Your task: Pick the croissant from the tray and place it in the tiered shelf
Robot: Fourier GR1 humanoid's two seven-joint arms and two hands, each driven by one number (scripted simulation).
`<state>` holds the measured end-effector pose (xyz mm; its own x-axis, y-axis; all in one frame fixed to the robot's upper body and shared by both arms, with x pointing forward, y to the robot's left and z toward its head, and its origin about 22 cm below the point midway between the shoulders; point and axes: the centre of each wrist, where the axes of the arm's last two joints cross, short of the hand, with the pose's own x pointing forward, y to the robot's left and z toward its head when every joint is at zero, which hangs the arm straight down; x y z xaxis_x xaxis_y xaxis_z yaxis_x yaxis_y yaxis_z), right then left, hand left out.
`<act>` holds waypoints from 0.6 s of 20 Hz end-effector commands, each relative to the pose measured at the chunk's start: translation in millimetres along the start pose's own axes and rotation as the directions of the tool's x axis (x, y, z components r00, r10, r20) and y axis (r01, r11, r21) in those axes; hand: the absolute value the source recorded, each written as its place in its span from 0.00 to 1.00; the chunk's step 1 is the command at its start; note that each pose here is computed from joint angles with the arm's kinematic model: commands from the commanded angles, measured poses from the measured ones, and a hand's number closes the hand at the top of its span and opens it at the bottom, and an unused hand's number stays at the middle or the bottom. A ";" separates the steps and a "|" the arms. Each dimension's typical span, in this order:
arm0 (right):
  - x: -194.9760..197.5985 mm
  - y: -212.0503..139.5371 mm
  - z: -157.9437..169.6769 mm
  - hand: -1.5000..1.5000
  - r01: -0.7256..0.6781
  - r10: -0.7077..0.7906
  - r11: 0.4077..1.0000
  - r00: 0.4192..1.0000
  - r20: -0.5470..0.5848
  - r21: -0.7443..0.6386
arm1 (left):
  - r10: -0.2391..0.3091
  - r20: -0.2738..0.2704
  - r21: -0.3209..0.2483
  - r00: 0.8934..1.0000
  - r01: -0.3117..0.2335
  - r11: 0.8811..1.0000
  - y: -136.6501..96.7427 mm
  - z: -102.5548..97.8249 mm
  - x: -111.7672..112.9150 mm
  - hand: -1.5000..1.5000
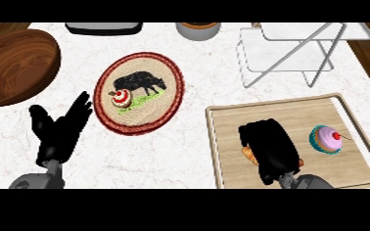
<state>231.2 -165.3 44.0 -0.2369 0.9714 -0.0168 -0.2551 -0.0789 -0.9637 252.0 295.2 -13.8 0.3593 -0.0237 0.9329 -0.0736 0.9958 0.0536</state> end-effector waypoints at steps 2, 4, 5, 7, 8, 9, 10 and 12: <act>33.5 9.3 11.1 1.00 0.013 -0.010 1.000 0.995 0.099 -0.024 | 0.018 -0.093 0.012 0.996 -0.017 1.000 -18.3 -6.6 -12.0 0.50; 14.6 8.0 12.1 1.00 0.172 -0.173 0.985 0.983 0.068 0.028 | 0.003 -0.084 0.002 0.996 -0.003 1.000 -3.4 2.4 -21.0 0.50; 10.6 -2.3 3.5 1.00 0.247 -0.248 0.969 0.967 0.057 0.027 | 0.007 -0.103 0.005 0.995 -0.007 1.000 3.7 10.4 -19.2 0.50; 9.3 -13.4 -6.7 1.00 0.392 -0.396 0.917 0.917 0.052 0.074 | 0.009 -0.069 0.018 0.998 -0.008 1.000 2.4 -3.6 -5.6 0.50; 10.8 -11.6 -5.9 1.00 0.461 -0.465 0.883 0.884 0.040 0.088 | 0.001 -0.070 0.009 0.998 -0.001 1.000 4.0 -3.6 -0.6 0.50; 6.1 -27.7 -7.8 1.00 0.500 -0.501 0.865 0.864 0.048 0.038 | -0.002 -0.081 0.020 0.997 0.003 1.000 2.9 1.2 -13.0 0.50; 0.7 -40.4 -10.8 1.00 0.549 -0.548 0.836 0.834 0.060 0.001 | 0.009 -0.071 -0.013 0.997 -0.010 1.000 -3.5 6.6 -9.6 0.50; 1.8 -64.2 1.4 1.00 0.570 -0.562 0.819 0.819 0.113 -0.058 | -0.003 -0.098 0.015 0.995 0.005 1.000 13.2 4.0 -20.8 0.50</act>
<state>242.4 -157.9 79.1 -0.1606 0.8950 0.4161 -0.3247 0.3502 -0.8786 250.9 297.5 -10.6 0.3659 -0.0214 0.9304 -0.0827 0.9950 0.0554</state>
